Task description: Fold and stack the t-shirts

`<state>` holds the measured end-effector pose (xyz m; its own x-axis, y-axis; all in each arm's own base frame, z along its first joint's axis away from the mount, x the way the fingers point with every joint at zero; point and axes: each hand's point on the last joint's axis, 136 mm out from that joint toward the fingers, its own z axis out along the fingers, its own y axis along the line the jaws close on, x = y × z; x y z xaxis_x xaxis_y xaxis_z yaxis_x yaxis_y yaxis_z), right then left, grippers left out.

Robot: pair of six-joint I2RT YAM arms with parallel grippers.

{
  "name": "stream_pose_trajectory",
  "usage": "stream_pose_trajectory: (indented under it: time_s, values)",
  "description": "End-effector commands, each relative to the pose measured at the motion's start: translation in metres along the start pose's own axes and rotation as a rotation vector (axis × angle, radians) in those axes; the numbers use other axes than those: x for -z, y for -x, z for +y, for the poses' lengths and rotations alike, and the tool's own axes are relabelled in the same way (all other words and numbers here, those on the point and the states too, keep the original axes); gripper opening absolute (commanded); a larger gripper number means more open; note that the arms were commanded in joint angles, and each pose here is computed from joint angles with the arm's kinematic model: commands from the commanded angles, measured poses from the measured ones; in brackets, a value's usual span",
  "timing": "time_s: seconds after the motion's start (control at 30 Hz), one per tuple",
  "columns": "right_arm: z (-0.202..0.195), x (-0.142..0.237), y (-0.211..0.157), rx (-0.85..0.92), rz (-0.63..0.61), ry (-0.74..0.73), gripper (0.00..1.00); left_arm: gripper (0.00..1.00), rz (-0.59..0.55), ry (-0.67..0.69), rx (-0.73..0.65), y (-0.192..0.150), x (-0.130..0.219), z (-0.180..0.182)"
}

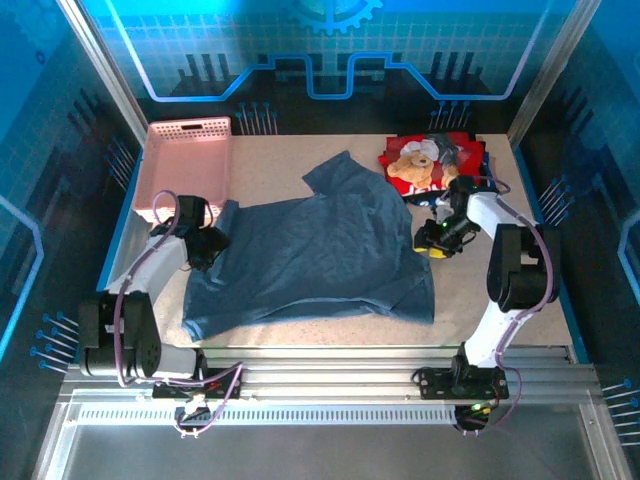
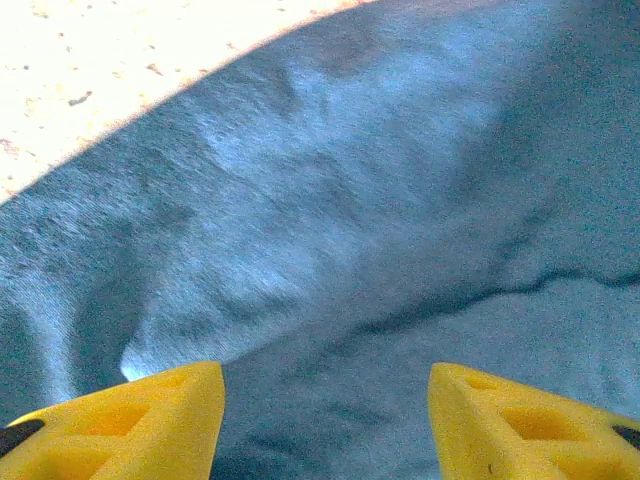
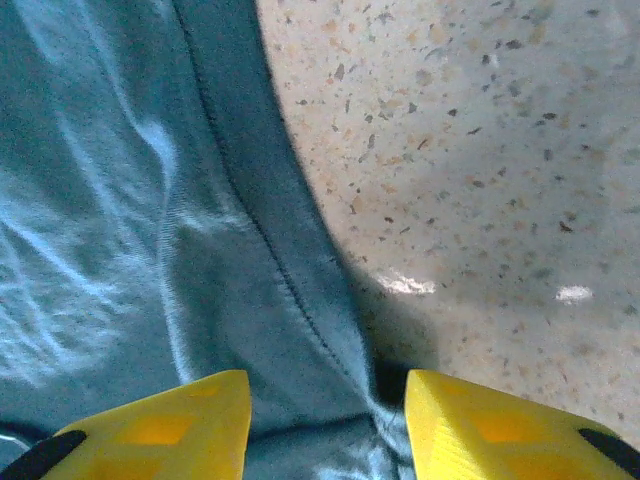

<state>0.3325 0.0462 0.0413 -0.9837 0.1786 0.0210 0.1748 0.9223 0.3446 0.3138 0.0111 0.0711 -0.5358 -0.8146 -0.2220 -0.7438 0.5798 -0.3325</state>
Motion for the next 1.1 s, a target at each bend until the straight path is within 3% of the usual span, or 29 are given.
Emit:
stream_pose_trajectory:
  time_s: [0.0, 0.17, 0.33, 0.53, 0.8, 0.83, 0.9, 1.0, 1.07]
  values:
    - [0.005, -0.012, 0.0, 0.04, 0.024, -0.032, 0.41, 0.57, -0.016, 0.066, 0.033, 0.009, -0.007, 0.011]
    - [-0.002, -0.028, -0.01, 0.001, 0.077, -0.07, 0.26, 0.57, -0.022, 0.127, 0.056, 0.011, -0.017, 0.02]
    - [-0.029, -0.019, -0.003, -0.158, 0.037, -0.128, 0.01, 0.57, -0.011, 0.147, 0.044, 0.011, -0.026, 0.021]
    - [-0.076, 0.02, 0.012, -0.332, -0.092, -0.165, 0.0, 0.58, 0.002, 0.167, 0.036, 0.013, -0.039, 0.022]
    - [-0.114, 0.04, 0.014, -0.448, -0.136, -0.149, 0.0, 0.63, 0.011, 0.092, 0.009, 0.021, -0.05, -0.003]
    - [-0.114, 0.039, 0.015, -0.444, -0.129, -0.15, 0.0, 0.64, 0.017, 0.084, 0.006, 0.022, -0.052, -0.006]
    - [-0.114, 0.038, 0.014, -0.449, -0.114, -0.144, 0.1, 0.64, 0.035, 0.073, 0.002, 0.022, -0.051, -0.012]
    - [-0.109, 0.047, 0.011, -0.453, -0.131, -0.129, 0.36, 0.68, 0.053, 0.001, 0.0, 0.018, -0.026, -0.026]
    - [-0.102, 0.062, 0.01, -0.444, -0.17, -0.104, 0.47, 0.73, 0.084, -0.067, -0.001, 0.005, 0.0, -0.035]
